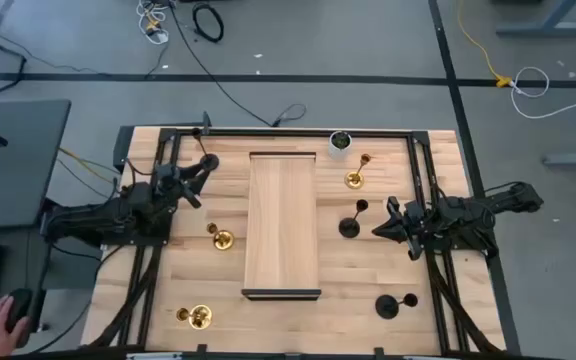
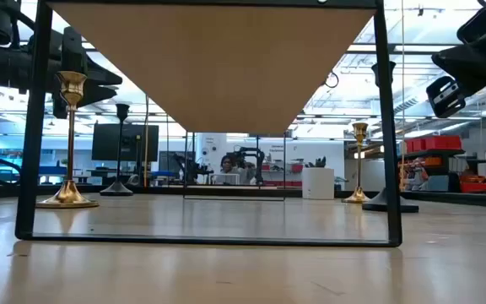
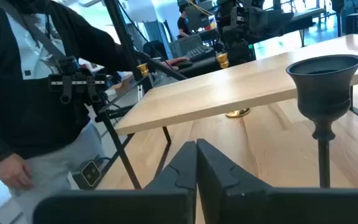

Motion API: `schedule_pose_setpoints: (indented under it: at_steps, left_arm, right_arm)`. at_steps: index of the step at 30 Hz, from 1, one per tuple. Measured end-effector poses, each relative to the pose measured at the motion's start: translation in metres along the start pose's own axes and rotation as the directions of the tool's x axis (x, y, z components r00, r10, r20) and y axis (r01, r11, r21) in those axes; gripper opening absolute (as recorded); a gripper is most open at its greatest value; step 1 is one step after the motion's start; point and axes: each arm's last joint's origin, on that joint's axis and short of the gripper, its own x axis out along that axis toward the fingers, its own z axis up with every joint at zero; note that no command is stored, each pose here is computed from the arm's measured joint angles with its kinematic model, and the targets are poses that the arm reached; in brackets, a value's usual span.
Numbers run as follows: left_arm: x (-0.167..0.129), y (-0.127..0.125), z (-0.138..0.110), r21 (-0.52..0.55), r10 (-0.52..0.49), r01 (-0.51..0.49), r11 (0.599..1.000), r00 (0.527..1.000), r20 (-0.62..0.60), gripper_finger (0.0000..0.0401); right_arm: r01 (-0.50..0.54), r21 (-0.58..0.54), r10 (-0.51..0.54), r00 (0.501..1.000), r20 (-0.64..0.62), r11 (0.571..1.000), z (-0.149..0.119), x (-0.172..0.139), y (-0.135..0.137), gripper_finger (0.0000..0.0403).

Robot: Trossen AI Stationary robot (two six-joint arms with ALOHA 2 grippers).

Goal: Pick & Place candle stick holders

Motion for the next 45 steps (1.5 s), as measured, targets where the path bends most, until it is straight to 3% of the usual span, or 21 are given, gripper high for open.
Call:
schedule_pose_setpoints:
  at_steps: [41, 45]
  left_arm:
    - [0.0000, 0.0004, -0.0009, 0.007, 0.004, -0.004, 1.000, 1.000, -0.009, 0.0188]
    - [-0.0001, 0.0021, -0.0004, 0.008, 0.064, -0.064, 0.998, 0.998, 0.011, 0.0188]
  right_arm:
    - [0.000, 0.000, 0.000, 1.000, 0.001, 1.000, 0.0001, 0.0000, 0.0000, 0.0011]
    - [-0.005, -0.003, 0.005, 1.000, 0.030, 1.000, 0.0027, 0.0000, 0.0007, 0.0011]
